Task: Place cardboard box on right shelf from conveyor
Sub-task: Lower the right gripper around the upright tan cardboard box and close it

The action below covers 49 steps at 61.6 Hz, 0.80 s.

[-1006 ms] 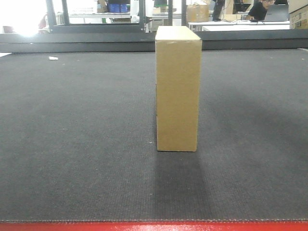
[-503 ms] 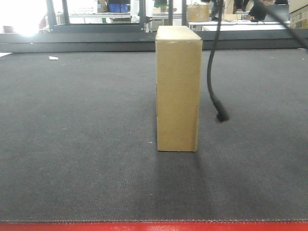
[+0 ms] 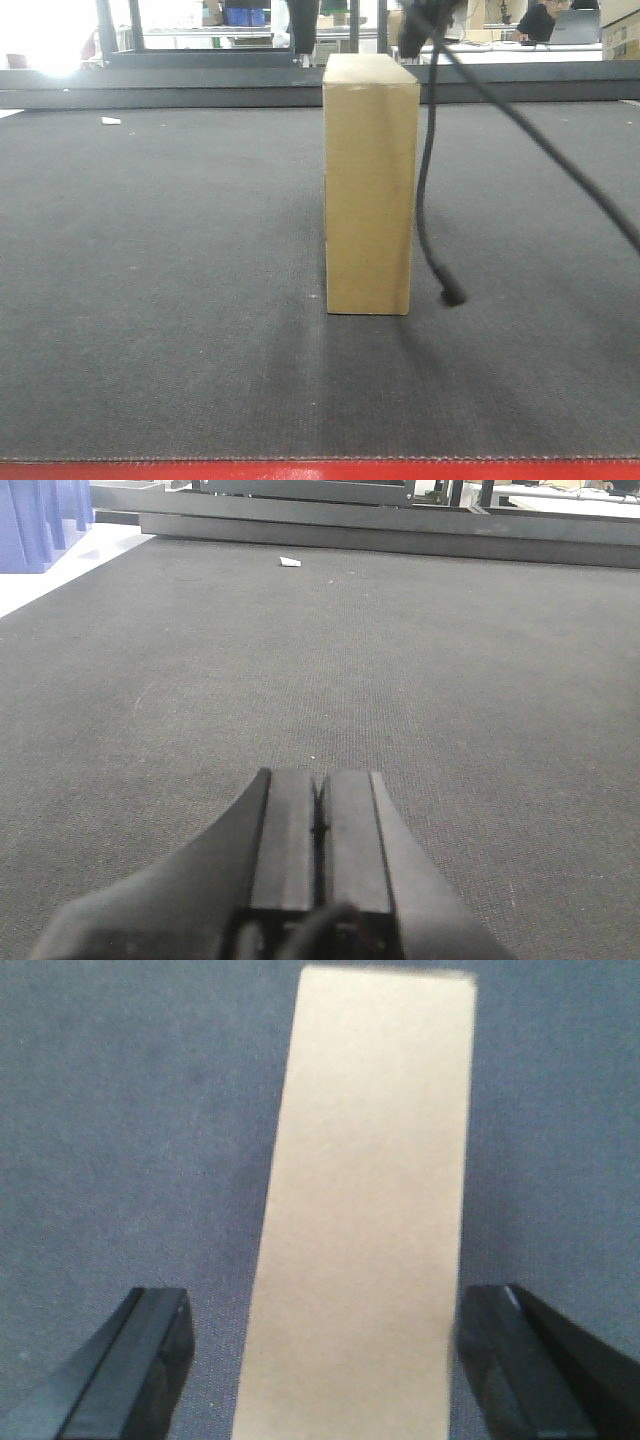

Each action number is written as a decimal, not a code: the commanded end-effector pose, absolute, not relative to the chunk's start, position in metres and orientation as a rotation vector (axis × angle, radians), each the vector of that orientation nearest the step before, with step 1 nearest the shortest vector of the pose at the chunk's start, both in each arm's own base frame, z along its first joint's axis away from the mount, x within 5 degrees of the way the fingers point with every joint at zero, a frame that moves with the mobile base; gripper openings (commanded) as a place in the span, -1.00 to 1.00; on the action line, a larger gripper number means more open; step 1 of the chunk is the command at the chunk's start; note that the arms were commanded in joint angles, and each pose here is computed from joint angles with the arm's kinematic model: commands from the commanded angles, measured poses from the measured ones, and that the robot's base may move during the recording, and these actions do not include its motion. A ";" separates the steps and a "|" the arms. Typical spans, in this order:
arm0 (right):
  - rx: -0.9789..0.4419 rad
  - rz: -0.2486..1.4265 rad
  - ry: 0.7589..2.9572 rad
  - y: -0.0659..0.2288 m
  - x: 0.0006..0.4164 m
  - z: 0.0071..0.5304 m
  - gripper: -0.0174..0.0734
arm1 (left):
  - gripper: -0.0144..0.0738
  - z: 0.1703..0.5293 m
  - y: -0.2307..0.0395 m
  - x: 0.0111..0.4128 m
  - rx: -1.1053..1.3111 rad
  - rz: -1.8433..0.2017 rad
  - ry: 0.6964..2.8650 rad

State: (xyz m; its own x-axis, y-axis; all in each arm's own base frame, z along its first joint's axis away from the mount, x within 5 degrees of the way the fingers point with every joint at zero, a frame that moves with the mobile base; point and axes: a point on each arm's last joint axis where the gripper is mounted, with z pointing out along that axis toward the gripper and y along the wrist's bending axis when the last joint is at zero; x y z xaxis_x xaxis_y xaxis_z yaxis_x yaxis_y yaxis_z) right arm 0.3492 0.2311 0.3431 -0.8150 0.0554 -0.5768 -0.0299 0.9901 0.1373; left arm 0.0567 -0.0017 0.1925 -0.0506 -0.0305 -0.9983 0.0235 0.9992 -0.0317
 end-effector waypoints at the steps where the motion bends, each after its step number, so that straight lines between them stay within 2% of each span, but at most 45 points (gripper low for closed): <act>1: 0.016 0.224 2.407 0.225 0.345 0.373 0.78 | -0.94 0.199 -0.001 0.056 -0.015 -0.043 1.527; 19: 0.012 0.182 2.473 0.233 0.355 0.349 0.75 | -0.94 0.199 -0.001 0.056 -0.015 -0.043 1.527; 22: 0.013 0.177 2.483 0.233 0.356 0.346 0.68 | -0.93 0.199 -0.001 0.056 -0.015 -0.043 1.527; 33: 0.025 0.178 2.493 0.231 0.356 0.346 0.21 | -0.93 0.199 -0.001 0.056 -0.015 -0.043 1.527; 39: 0.015 0.173 2.486 0.228 0.356 0.349 0.18 | -0.94 0.199 -0.001 0.056 -0.015 -0.043 1.527; 49: -0.080 0.172 2.457 0.216 0.354 0.364 0.18 | -0.94 0.199 -0.001 0.056 -0.015 -0.043 1.527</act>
